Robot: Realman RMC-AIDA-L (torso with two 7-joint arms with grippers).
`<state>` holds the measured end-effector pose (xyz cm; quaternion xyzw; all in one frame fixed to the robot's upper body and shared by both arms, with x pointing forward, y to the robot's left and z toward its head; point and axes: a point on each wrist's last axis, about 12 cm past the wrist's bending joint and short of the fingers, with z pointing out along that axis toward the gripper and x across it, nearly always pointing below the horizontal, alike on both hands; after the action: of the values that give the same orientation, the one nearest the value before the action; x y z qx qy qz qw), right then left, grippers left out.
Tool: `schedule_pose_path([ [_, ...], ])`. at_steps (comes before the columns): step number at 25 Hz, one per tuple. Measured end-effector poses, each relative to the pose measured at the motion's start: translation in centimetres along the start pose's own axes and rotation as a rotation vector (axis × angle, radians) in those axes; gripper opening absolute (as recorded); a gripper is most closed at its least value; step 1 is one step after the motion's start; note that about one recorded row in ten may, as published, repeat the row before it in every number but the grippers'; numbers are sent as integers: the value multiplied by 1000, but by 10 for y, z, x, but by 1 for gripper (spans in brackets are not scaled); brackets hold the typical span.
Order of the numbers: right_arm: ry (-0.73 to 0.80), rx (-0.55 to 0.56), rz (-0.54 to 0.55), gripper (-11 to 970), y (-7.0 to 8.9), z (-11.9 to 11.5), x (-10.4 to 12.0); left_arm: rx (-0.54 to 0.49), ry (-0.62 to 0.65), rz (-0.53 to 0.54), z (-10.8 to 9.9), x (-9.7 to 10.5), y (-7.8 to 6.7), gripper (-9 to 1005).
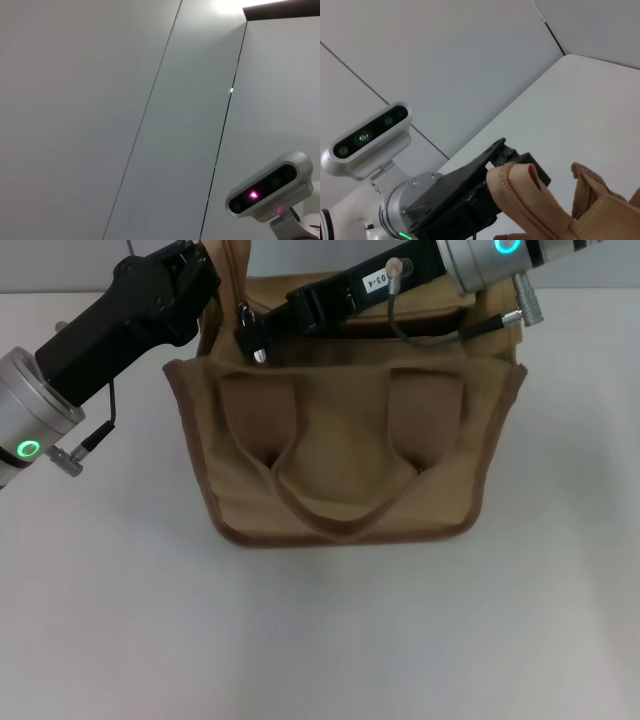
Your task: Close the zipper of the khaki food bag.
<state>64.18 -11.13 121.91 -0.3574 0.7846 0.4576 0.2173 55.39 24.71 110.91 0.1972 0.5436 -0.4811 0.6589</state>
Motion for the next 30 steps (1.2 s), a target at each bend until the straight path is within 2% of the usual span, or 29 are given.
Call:
schedule_pose_path([
  [9, 3, 26, -2, 1, -4, -6, 4, -11, -8, 0, -2, -1, 1, 36],
  [13, -24, 123, 44, 1, -17, -36, 18, -39, -31, 7, -9, -4, 3, 36],
  [19, -140, 214, 134, 1, -31, -107, 45, -85, -55, 21, -18, -8, 7, 37],
  [22, -207, 245, 191, 0, -37, -145, 66, -104, -60, 25, -23, -10, 9, 37],
  [26, -236, 253, 203, 0, -39, -161, 79, -127, -55, 28, -25, -12, 12, 37],
  [30, -267, 195, 180, 0, -34, -163, 89, -137, -50, 29, -23, -12, 15, 38],
])
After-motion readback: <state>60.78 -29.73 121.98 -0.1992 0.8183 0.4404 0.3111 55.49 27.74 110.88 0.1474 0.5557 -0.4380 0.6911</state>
